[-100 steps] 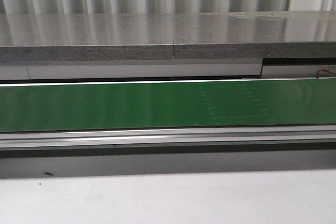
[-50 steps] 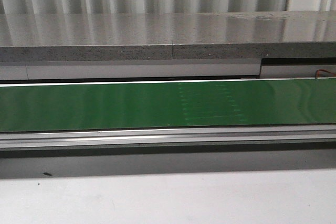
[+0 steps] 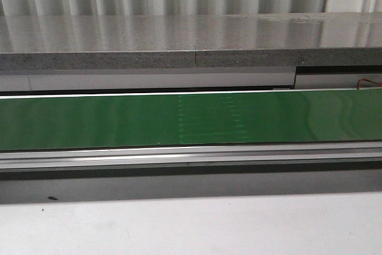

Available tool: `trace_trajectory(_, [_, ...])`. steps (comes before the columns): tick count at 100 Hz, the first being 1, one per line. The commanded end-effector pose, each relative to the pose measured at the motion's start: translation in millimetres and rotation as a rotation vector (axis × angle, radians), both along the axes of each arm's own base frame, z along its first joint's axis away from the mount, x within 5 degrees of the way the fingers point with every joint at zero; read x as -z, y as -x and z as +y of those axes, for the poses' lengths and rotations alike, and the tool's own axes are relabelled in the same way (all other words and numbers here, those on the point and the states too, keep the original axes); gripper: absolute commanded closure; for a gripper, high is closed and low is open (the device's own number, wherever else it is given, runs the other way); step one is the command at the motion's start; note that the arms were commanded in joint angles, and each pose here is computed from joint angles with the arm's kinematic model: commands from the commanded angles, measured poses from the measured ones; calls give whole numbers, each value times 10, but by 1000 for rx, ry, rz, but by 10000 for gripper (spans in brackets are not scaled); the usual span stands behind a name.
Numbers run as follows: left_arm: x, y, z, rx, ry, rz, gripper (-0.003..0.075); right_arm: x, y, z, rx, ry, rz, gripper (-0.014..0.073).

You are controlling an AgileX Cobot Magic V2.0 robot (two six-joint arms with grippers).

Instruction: Move button from right to left

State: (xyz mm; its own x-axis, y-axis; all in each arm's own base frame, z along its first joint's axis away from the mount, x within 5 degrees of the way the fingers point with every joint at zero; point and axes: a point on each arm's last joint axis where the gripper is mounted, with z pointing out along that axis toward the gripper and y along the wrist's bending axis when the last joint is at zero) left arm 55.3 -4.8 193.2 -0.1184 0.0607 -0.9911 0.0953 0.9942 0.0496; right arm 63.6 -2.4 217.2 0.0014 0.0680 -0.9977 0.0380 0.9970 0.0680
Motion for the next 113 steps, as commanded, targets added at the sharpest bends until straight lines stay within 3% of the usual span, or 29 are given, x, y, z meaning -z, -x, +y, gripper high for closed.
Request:
trace_trajectory(1, [50, 0, -4, 5, 14, -65, 741, -44, 41, -7, 12, 15, -118, 662])
trace_trajectory(20, [50, 0, -4, 5, 14, -65, 741, 67, 94, -2, 10, 24, -89, 662])
trace_trajectory(113, [50, 0, -4, 5, 14, -65, 741, 65, 96, -3, 13, 29, -93, 662])
